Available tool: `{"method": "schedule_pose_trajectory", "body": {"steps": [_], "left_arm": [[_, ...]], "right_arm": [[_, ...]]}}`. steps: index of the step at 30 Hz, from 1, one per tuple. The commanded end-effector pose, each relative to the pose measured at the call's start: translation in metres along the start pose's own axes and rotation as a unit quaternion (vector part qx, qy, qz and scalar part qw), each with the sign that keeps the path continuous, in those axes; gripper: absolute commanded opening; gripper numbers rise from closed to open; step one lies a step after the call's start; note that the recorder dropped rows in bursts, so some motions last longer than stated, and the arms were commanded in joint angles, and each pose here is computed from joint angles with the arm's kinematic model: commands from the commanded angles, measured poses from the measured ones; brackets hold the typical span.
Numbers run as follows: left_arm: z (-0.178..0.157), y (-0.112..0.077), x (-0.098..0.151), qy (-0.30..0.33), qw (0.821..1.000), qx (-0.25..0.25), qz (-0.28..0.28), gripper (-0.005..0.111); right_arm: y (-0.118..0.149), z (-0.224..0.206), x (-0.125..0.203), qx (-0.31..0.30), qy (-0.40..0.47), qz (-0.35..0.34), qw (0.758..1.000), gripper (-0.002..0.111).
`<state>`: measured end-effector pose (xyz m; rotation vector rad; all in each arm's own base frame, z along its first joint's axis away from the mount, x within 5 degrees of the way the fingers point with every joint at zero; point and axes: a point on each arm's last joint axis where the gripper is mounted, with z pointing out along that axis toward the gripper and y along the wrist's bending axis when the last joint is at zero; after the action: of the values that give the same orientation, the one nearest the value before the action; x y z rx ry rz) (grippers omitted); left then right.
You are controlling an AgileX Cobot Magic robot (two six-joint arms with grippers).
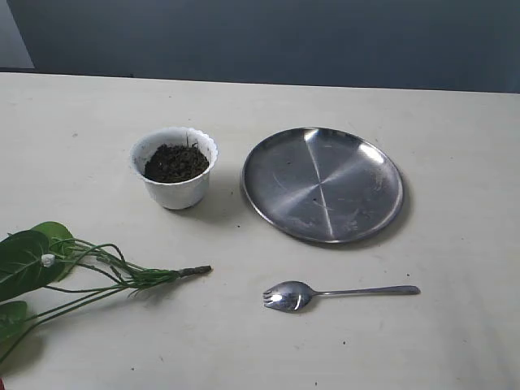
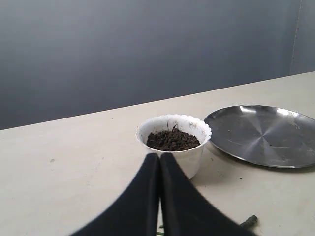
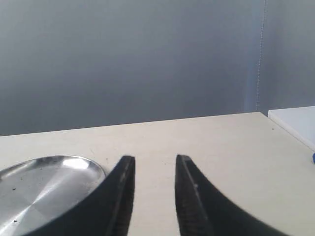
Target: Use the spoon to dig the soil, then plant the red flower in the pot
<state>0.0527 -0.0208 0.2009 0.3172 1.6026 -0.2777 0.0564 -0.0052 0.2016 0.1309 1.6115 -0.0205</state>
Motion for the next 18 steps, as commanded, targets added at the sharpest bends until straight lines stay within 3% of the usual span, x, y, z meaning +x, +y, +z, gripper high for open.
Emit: {"method": "schedule_pose_trajectory", "body": {"steps": [1,5,11,18], "left_arm": [[0.0,0.0,-0.001,-0.008,1.0,0.003,-0.002,0.001],[0.0,0.0,-0.001,-0.008,1.0,0.003,-0.002,0.001],[0.0,0.0,-0.001,-0.008,1.0,0.003,-0.002,0.001],[0.0,0.0,-0.001,-0.008,1.0,0.003,-0.002,0.001]], "right_arm": [[0.0,0.0,0.0,0.002,-0.006,-0.001,1.0,0.029],[0.0,-0.001,-0.01,-0.006,-0.059,0.101,0.993,0.029],[0.0,-0.001,-0.013,-0.019,-0.072,0.289,0.954,0.029],[0.0,-0.001,-0.011,-0.023,-0.059,0.345,0.937,0.029]]}}
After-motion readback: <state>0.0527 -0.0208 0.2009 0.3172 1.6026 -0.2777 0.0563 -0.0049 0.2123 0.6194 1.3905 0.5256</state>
